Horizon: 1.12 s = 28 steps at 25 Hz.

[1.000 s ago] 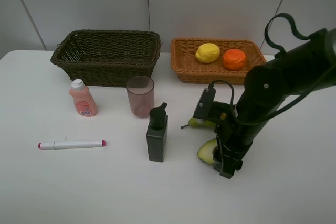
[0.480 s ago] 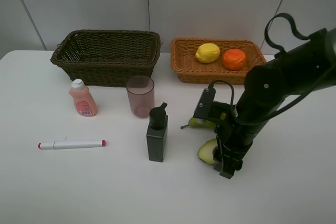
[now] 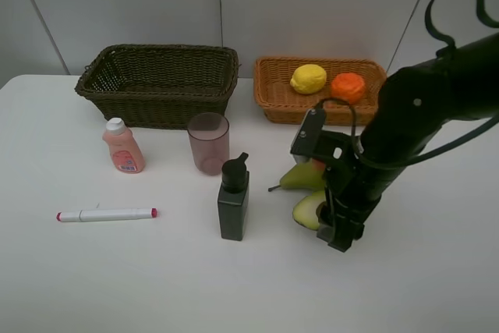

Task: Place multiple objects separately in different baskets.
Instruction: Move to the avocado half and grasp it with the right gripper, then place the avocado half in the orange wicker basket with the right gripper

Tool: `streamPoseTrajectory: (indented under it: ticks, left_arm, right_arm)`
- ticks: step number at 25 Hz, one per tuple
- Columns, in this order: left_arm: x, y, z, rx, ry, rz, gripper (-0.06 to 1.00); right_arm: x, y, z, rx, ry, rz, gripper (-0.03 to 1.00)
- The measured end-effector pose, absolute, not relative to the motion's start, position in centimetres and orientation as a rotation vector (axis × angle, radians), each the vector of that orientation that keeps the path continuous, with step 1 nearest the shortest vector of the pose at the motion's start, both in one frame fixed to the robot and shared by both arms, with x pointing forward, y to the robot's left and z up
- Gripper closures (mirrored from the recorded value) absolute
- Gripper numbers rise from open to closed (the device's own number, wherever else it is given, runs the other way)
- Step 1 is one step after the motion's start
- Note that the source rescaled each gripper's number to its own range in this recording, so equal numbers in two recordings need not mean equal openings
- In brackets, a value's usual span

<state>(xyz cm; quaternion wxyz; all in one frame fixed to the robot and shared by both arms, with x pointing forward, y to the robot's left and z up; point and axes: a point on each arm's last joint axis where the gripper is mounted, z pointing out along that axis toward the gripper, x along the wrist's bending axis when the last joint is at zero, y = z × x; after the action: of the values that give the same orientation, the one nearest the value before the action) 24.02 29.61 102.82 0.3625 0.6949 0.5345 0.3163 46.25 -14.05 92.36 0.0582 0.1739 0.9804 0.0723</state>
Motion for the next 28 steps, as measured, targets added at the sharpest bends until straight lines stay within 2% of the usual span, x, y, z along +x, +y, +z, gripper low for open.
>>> streamPoseTrajectory:
  ticks: [9,28]
  left_arm:
    - [24.0,29.6,102.8,1.789,1.376,0.814,-0.06]
    - [24.0,29.6,102.8,1.789,1.376,0.814,-0.06]
  right_arm:
    - [47.0,-13.5,96.6,0.552,2.895,0.321,0.94]
    - [53.1,-10.6,104.2,0.726,2.403,0.765,0.94]
